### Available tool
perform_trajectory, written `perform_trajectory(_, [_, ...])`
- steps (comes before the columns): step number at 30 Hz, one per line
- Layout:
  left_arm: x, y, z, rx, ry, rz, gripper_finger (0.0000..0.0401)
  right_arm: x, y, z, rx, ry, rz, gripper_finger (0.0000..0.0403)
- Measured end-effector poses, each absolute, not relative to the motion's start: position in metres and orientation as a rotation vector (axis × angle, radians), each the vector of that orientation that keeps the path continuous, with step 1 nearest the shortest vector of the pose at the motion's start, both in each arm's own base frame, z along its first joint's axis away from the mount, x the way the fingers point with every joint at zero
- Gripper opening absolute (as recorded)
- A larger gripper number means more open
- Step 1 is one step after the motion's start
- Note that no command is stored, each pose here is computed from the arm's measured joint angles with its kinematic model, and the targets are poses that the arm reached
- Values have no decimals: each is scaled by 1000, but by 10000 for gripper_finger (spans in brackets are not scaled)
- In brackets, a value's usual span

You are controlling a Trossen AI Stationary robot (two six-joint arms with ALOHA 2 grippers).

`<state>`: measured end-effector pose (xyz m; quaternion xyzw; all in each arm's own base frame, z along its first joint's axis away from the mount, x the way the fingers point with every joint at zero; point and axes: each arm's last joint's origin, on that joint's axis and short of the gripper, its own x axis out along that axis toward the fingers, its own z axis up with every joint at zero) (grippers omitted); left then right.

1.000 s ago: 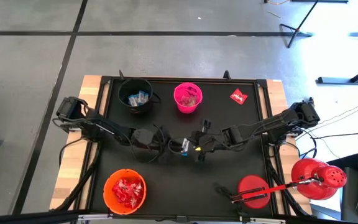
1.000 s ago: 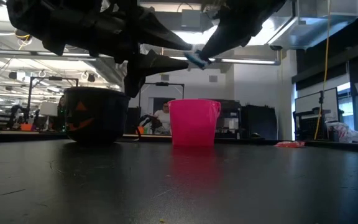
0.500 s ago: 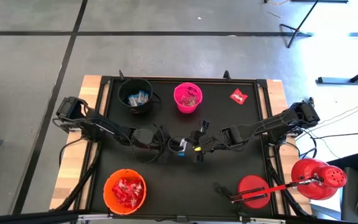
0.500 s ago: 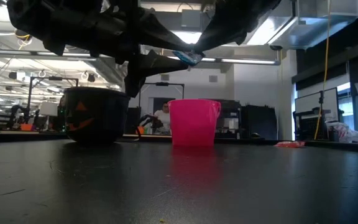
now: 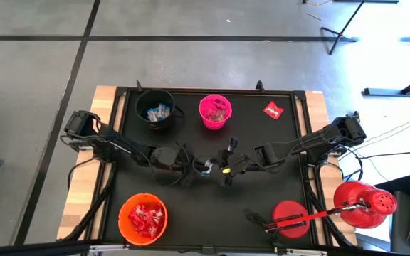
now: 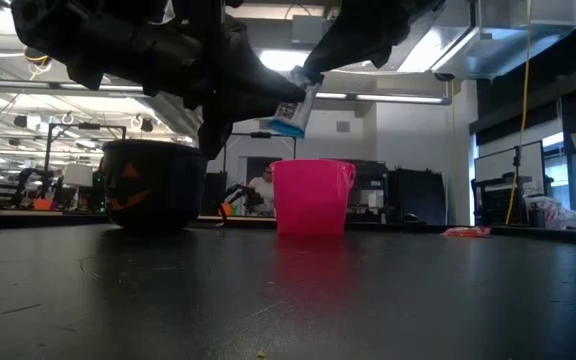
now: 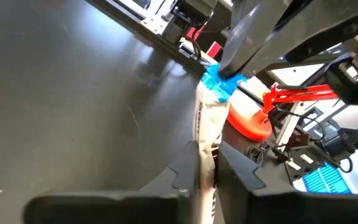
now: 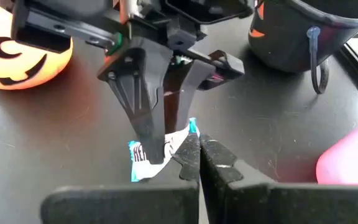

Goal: Organize candy in baskets
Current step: Put the white chocolate bar into the black bucket

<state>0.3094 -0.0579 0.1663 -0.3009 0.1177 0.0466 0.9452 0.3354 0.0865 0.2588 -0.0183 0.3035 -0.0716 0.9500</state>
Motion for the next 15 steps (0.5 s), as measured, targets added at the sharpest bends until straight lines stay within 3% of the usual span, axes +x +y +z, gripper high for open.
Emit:
perform_trajectory(3, [309, -58, 165, -610, 248, 98, 10, 336, 86, 259, -37, 619, -145, 1])
perform_trajectory(8, [309, -58, 165, -598, 251, 97, 11, 336, 86, 259, -36, 620, -138, 22])
perform_trajectory(15, [308, -49, 173, -594, 241, 77, 7, 334, 87, 260, -27, 625, -97, 111])
